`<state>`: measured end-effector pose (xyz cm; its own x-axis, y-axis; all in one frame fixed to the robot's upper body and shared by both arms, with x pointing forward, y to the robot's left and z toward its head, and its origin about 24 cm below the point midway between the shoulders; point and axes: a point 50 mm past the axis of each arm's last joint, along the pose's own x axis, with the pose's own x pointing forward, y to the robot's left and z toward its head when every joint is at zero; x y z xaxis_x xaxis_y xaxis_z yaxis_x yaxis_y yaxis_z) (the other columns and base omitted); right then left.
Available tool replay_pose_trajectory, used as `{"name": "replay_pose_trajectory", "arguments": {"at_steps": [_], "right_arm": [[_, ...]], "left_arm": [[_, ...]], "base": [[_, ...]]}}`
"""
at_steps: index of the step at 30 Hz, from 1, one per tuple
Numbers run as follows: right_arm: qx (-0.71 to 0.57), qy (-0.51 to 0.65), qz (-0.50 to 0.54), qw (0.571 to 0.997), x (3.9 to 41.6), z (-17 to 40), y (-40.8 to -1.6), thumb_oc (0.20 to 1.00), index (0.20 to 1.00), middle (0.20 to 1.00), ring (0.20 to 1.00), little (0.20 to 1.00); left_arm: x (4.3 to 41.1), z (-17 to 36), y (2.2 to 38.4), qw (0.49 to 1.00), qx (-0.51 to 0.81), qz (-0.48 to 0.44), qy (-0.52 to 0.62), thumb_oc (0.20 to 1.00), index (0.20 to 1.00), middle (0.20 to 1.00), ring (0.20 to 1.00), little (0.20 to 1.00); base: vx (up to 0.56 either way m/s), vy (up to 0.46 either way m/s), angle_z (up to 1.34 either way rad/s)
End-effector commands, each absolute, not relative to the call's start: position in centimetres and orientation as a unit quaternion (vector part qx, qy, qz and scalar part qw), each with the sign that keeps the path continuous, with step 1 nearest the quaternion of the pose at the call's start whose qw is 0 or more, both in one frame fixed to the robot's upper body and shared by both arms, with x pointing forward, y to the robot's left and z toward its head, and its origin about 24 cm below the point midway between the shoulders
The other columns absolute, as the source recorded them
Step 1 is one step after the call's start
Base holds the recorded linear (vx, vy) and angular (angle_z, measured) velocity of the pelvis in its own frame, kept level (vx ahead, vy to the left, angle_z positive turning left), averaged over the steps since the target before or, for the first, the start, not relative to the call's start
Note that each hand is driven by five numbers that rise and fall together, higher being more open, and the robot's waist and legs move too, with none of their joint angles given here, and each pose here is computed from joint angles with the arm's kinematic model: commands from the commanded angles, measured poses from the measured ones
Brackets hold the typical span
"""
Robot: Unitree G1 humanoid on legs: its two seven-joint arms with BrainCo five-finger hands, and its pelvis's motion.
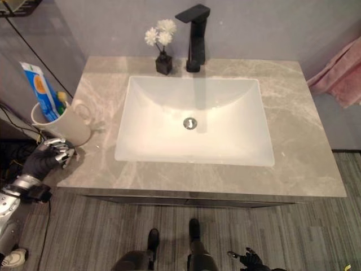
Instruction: Put brush and paste in cup on sink, flatten towel.
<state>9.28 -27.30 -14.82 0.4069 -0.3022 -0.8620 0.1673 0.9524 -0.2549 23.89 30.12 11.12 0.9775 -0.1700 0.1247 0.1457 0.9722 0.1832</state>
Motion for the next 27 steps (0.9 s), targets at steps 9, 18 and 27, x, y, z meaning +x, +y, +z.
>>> {"name": "replay_pose_trajectory", "arguments": {"at_steps": [9, 18, 27], "right_arm": [[-0.110, 0.526, -0.116, 0.835, 10.0, -14.6, -27.6, 1.000, 1.000, 1.000, 1.000, 1.000], [-0.113, 0.526, -0.119, 0.834, 9.9, -14.5, -27.9, 1.000, 1.000, 1.000, 1.000, 1.000], [-0.111, 0.529, -0.123, 0.832, 9.5, -14.5, -28.0, 1.000, 1.000, 1.000, 1.000, 1.000]], "left_arm": [[25.5, 13.7, 29.8, 0.981, 0.103, -0.076, -0.143, 0.200, 0.200, 0.200, 0.200, 0.200], [25.7, 14.1, 30.0, 0.980, 0.112, -0.063, -0.151, 0.200, 0.200, 0.200, 0.200, 0.200], [25.8, 14.8, 30.7, 0.978, 0.126, -0.046, -0.160, 0.200, 0.200, 0.200, 0.200, 0.200]], "base": [[0.00, 0.000, -0.01], [0.00, -0.001, -0.02], [0.00, 0.000, 0.00]]}}
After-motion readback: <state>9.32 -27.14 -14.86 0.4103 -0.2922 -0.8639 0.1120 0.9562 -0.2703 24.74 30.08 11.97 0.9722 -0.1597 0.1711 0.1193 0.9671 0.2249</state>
